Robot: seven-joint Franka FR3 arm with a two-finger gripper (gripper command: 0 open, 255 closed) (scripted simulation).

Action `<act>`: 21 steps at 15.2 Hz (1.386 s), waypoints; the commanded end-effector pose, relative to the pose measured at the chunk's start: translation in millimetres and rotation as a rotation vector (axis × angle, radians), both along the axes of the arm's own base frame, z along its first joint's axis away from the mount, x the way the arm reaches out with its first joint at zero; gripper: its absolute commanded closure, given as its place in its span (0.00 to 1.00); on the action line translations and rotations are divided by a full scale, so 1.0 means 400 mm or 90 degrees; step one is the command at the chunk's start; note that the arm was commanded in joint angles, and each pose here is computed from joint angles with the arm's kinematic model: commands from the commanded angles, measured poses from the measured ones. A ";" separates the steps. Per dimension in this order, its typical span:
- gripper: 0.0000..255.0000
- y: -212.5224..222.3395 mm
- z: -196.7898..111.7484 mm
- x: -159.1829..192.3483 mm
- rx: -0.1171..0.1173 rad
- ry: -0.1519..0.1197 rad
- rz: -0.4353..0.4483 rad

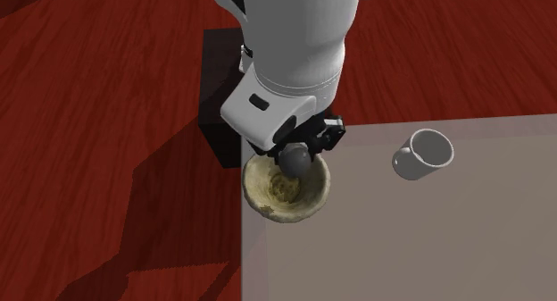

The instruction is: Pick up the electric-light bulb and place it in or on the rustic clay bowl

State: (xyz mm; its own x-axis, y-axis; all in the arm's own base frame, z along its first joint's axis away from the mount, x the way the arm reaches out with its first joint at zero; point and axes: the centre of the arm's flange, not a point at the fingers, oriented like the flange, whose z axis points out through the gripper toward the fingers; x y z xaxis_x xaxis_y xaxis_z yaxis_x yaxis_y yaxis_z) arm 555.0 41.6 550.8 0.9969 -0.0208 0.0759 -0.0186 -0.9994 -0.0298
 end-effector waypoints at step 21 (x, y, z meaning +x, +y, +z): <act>0.00 -0.005 0.090 -0.010 0.000 0.000 0.000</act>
State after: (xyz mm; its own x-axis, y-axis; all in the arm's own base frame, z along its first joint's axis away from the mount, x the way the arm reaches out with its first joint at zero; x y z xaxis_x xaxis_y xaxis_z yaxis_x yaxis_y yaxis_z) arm 551.5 40.5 583.2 0.9968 -0.0209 0.0774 -0.0187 -0.9994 -0.0300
